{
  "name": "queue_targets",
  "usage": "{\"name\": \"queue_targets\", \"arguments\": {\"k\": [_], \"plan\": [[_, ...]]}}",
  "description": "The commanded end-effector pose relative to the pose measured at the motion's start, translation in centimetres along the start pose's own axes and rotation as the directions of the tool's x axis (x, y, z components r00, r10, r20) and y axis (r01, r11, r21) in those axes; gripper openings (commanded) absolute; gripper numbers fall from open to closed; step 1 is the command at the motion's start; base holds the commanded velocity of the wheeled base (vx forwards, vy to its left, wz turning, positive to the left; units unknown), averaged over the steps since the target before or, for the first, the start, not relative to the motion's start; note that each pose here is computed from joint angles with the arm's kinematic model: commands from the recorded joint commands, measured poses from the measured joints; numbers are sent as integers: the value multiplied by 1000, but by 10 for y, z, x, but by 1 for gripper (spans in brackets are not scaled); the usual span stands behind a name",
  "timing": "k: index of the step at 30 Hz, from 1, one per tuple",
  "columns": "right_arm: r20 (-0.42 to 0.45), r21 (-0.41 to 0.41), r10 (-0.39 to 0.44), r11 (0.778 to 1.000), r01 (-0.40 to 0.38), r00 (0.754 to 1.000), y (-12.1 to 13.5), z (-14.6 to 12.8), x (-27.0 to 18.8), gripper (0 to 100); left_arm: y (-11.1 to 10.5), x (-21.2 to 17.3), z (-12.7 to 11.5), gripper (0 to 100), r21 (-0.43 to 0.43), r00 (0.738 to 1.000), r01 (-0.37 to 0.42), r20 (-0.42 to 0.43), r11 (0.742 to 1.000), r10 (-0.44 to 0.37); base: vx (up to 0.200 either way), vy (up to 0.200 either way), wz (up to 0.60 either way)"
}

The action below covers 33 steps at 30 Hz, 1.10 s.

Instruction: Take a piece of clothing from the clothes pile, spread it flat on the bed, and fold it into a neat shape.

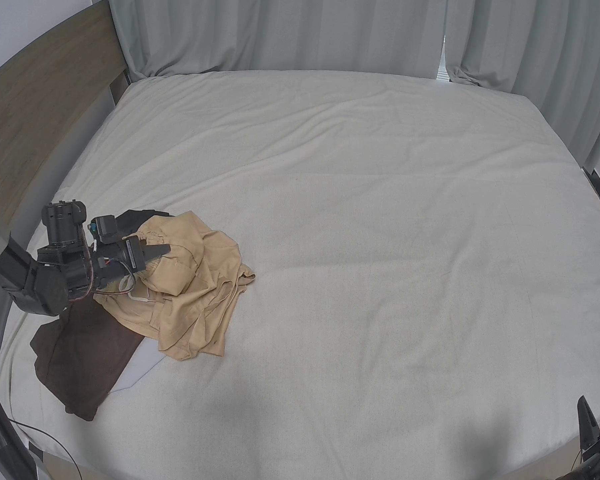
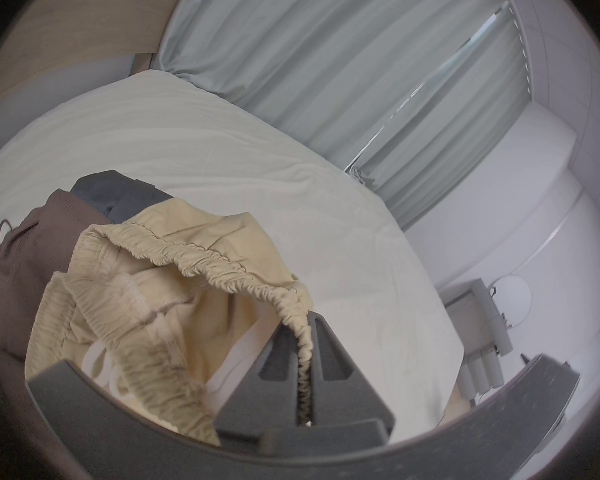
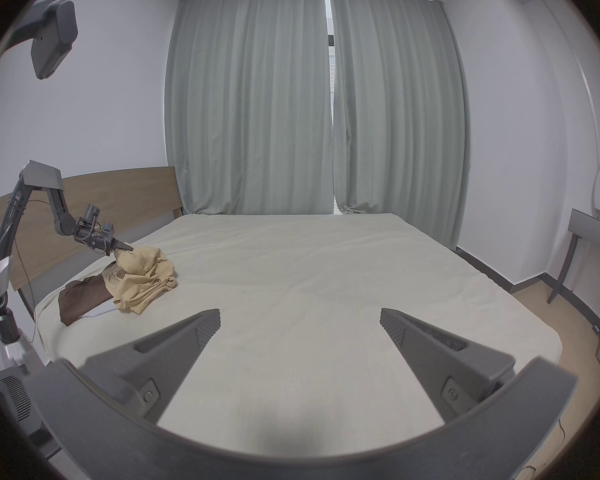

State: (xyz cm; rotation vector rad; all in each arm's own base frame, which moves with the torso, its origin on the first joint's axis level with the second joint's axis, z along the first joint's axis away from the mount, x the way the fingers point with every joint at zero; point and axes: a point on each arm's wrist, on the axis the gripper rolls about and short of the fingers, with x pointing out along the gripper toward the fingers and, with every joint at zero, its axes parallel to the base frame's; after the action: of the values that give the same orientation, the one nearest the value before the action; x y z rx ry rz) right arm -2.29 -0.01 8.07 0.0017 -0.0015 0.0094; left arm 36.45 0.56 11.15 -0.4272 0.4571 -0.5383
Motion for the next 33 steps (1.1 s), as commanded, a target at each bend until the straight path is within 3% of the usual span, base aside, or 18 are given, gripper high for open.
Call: {"name": "queue_targets", "arguments": {"k": [1, 9, 22, 28, 33], "plan": [[0, 0, 1, 1000, -1, 1000, 0, -5, 0, 100, -23, -26, 7, 0, -18, 998, 19, 53, 1000, -18, 0, 0, 0], [0, -2, 0, 1000, 0, 1000, 0, -5, 0, 100, -23, -37, -13, 0, -48, 999, -11, 44, 999, 13, 0, 0, 0], [0, -2, 1, 1000, -1, 1000, 0, -5, 0, 100, -27, -46, -43, 0, -43, 999, 12, 46, 999, -10, 0, 0, 0], [0, -3, 0, 1000, 0, 1000, 0, -5, 0, 100, -31, -49, -44, 0, -109, 996, 33, 90, 994, -23, 0, 0, 0], [0, -3, 0, 1000, 0, 1000, 0, -5, 0, 100, -49, -55, -39, 0, -240, 989, 99, 133, 966, -69, 0, 0, 0]]}}
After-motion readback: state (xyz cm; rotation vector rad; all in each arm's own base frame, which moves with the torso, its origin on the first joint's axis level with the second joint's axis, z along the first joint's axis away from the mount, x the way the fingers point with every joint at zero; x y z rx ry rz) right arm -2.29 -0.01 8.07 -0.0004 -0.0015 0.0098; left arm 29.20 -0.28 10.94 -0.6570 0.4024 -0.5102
